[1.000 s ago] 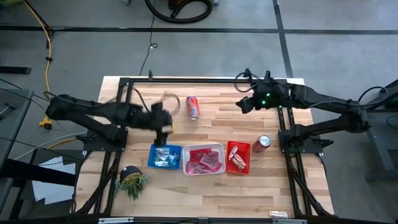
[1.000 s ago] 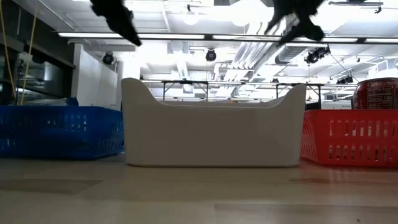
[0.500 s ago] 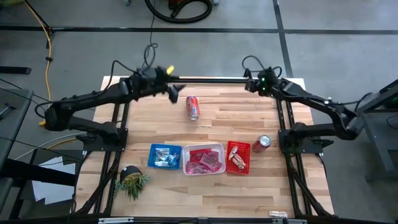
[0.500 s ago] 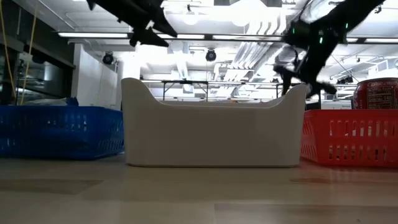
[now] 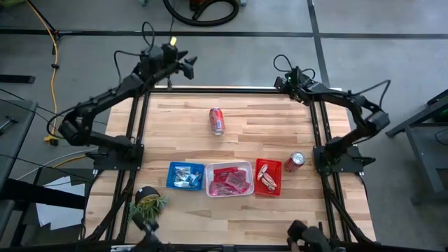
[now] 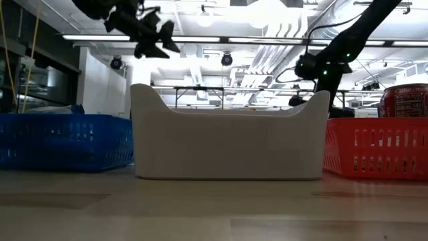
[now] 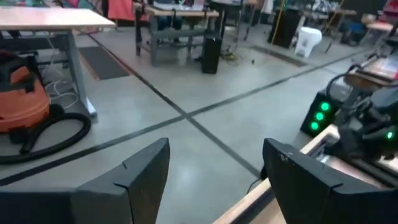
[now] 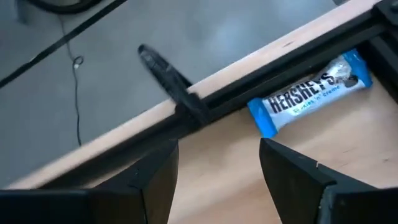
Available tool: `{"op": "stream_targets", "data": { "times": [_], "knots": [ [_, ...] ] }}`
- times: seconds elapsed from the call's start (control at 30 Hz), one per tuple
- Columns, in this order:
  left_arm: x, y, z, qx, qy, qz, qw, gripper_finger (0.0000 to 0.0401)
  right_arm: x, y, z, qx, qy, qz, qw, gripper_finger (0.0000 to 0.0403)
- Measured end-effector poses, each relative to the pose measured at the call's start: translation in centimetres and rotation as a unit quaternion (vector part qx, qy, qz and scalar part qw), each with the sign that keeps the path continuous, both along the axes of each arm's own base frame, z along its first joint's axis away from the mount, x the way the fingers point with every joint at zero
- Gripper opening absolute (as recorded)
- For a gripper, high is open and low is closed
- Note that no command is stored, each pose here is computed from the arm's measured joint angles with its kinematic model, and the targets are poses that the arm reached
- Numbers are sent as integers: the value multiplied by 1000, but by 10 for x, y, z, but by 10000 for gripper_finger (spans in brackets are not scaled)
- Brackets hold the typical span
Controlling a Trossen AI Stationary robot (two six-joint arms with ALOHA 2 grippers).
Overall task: Sort candy
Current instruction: Put the white chocolate into the blue bin
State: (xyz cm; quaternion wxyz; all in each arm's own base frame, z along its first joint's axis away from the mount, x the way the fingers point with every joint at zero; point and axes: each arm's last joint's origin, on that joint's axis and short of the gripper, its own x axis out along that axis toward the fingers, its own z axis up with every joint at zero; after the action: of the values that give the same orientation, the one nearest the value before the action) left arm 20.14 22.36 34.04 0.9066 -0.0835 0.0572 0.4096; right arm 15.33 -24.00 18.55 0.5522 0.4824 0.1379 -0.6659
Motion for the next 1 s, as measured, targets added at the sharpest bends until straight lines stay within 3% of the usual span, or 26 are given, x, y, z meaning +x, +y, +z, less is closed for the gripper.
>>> {"op": "stream_targets", "data": {
  "times": [0.27, 0.5, 1.0],
  "knots": [
    [-23, 46, -28, -38, 17, -29, 999, 245, -6, -22, -12, 88, 27, -109, 990, 220],
    [-36, 58, -32, -53, 6, -36, 998, 245, -18, -34, -18, 123, 50, -204, 970, 220],
    [-37, 58, -32, -64, -5, -44, 997, 245, -10, -58, -37, 174, 106, -270, 941, 220]
  ]
}}
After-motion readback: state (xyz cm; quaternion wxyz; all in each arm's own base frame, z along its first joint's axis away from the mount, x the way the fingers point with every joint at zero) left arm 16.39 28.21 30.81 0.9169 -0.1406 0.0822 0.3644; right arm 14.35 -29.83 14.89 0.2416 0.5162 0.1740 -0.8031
